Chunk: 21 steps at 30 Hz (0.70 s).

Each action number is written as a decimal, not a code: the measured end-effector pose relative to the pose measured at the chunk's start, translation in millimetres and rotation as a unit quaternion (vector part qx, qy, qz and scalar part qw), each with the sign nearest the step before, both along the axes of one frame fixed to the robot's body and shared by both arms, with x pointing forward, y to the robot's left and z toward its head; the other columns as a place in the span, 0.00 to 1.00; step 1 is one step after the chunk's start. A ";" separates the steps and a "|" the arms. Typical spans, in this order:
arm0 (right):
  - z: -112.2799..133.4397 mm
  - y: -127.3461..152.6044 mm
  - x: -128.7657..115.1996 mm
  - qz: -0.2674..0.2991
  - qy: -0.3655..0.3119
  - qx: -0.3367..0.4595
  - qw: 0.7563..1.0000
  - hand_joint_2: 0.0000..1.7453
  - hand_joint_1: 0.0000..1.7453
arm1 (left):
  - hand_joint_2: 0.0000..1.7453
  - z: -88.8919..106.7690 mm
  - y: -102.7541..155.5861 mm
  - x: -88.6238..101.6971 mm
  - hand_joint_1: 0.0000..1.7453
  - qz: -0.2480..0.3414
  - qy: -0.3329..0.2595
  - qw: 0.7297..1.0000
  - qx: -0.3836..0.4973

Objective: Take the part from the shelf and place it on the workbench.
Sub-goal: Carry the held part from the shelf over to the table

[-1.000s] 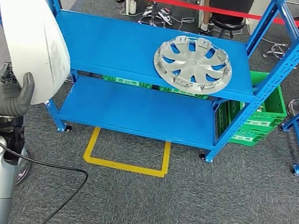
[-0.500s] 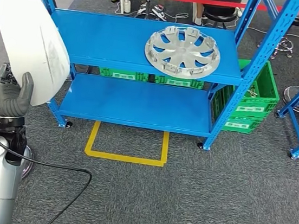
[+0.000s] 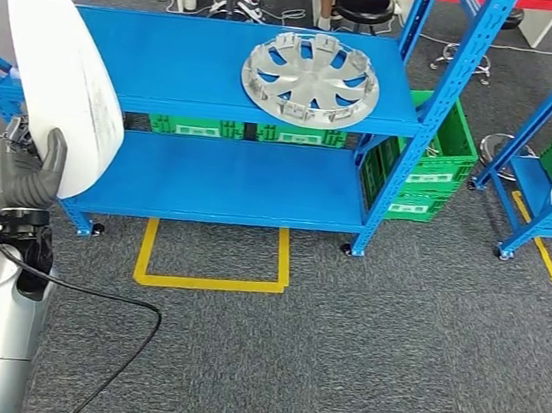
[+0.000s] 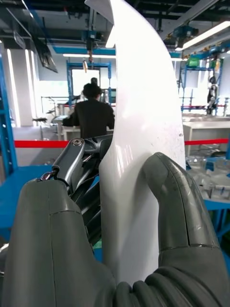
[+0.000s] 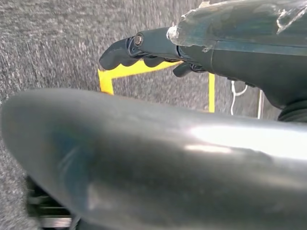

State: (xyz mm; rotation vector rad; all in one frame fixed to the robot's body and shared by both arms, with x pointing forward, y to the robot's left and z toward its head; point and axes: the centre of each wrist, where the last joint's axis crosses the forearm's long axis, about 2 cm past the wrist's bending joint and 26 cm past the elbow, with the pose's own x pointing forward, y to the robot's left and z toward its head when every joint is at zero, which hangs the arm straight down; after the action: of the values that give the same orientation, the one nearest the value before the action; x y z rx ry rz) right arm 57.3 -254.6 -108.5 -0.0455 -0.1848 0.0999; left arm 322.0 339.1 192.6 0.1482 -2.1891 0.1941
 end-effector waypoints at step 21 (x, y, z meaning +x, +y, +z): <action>0.5 0.7 3.0 -0.012 -0.004 -0.009 1.000 0.00 0.00 | 1.00 -12.5 5.7 19.3 1.00 -0.029 0.080 0.995 -0.044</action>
State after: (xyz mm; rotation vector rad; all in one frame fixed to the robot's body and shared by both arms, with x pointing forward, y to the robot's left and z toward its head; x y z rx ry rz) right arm 60.3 -253.9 -108.0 -0.0652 -0.1906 0.0779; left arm 341.3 344.8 180.2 0.0481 -2.0196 0.2365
